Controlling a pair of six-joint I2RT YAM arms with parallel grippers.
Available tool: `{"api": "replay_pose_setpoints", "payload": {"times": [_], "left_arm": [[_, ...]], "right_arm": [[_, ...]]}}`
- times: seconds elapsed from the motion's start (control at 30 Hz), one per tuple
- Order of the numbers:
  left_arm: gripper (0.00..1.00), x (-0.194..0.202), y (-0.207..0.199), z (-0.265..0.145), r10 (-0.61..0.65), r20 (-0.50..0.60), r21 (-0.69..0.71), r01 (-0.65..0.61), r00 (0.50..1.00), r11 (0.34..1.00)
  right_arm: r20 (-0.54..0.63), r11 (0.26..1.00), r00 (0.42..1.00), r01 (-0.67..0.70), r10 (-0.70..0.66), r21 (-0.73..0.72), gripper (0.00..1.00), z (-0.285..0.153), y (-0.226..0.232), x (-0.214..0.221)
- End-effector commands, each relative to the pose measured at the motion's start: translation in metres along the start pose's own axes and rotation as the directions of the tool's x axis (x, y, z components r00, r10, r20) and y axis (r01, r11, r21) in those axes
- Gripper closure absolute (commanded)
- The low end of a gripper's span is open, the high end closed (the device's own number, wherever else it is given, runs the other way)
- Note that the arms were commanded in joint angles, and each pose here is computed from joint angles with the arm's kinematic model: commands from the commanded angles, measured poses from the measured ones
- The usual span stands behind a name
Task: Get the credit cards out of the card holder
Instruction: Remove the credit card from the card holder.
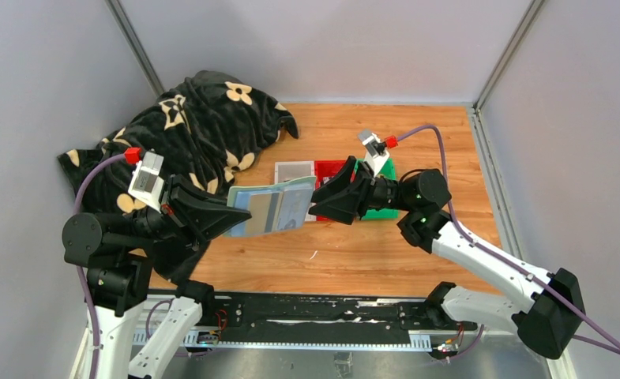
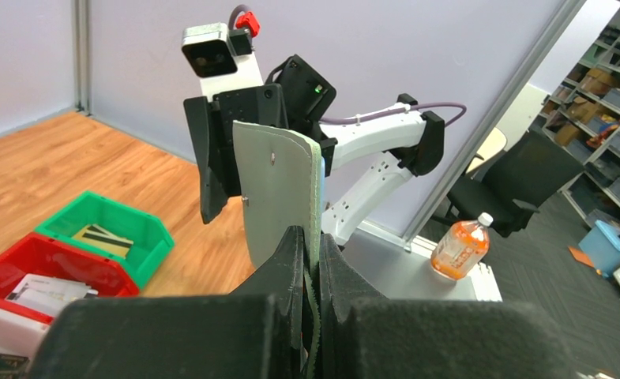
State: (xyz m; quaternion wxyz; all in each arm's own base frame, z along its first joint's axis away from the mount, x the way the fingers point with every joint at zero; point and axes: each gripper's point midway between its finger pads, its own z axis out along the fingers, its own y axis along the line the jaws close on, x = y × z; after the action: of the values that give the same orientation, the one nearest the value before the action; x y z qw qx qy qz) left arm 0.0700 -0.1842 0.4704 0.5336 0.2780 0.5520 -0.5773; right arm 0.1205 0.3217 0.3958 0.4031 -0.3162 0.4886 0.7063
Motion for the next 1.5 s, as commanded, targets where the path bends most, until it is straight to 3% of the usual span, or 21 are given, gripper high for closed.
{"api": "replay_pose_setpoints", "payload": {"times": [0.0,0.8,1.1,1.23,1.33,1.47], "left_arm": [[1.0,-0.003,-0.003,0.001,0.017,0.007,0.017,-0.017,1.0,1.0],[1.0,-0.006,-0.006,0.001,0.018,0.014,0.02,-0.018,1.0,1.0],[1.0,0.0,0.001,0.001,0.018,0.0,0.002,-0.018,1.0,1.0],[1.0,0.001,0.003,0.001,0.015,-0.001,-0.001,-0.015,1.0,1.0],[1.0,0.002,0.005,0.001,0.009,0.0,-0.006,-0.009,1.0,1.0],[1.0,0.004,0.008,0.001,0.001,0.0,-0.014,-0.001,1.0,1.0]], "right_arm": [[0.025,0.996,0.999,0.05,-0.048,-0.068,0.51,0.006,0.022,-0.01],[-0.011,0.998,0.999,0.05,-0.051,-0.04,0.56,0.019,0.021,-0.004],[-0.027,0.977,0.992,0.116,-0.123,-0.179,0.38,0.03,0.066,0.003],[-0.005,0.979,0.991,0.129,-0.131,-0.155,0.37,0.032,0.069,-0.002],[0.037,0.987,0.992,0.12,-0.117,-0.104,0.45,0.039,0.065,-0.011],[0.035,0.995,0.994,0.099,-0.1,0.021,0.8,0.059,0.049,-0.014]]}}
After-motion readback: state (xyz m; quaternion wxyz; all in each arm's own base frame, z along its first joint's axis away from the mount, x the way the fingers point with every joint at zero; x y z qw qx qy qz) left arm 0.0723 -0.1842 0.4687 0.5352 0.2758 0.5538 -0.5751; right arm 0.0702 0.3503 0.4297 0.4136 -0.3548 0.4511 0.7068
